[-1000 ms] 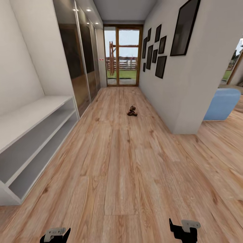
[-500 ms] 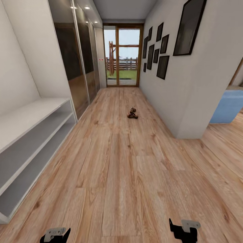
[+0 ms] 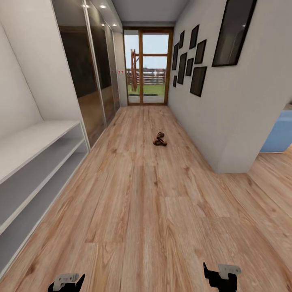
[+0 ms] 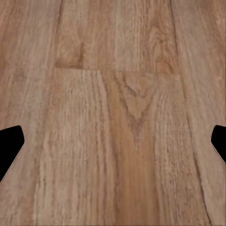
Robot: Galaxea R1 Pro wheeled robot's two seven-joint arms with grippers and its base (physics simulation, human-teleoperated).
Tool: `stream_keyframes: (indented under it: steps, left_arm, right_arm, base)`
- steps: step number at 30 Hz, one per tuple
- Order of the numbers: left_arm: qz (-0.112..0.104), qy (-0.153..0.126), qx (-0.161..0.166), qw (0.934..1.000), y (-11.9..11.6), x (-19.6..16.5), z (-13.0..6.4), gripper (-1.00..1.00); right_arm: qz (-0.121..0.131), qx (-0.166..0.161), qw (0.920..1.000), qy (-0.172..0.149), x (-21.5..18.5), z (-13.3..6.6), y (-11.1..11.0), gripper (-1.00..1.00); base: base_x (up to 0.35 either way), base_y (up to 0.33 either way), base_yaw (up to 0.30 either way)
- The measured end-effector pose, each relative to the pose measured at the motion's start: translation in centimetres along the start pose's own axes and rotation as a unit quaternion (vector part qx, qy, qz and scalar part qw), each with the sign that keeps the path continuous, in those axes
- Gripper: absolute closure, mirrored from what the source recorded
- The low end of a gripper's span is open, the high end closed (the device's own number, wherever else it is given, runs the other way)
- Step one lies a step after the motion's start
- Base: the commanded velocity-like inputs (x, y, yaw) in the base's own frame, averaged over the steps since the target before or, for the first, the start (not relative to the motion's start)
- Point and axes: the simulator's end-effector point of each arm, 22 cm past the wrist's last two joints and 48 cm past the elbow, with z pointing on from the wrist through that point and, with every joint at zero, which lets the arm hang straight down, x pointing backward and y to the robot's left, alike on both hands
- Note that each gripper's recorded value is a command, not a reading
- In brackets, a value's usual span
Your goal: Pick up the two gym shoes and the two sandals from the corridor floor and place them onto the hallstand (shoe rack) in the corridor, making sure they are on the rack and not on the floor. Arrange them so the two gym shoes are next to each other and the two sandals are next to each other.
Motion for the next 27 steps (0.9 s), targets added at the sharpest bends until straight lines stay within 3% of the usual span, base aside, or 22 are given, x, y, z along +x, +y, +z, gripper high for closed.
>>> stream_keyframes:
  steps: [27]
  left_arm:
    - [0.000, 0.000, 0.000, 1.0000, -0.01, 0.00, 0.00, -1.00]
  right_arm:
    - [0.000, 0.000, 1.0000, 0.000, 0.00, 0.00, 0.00, -1.00]
  base:
    - [0.339, 0.000, 0.000]
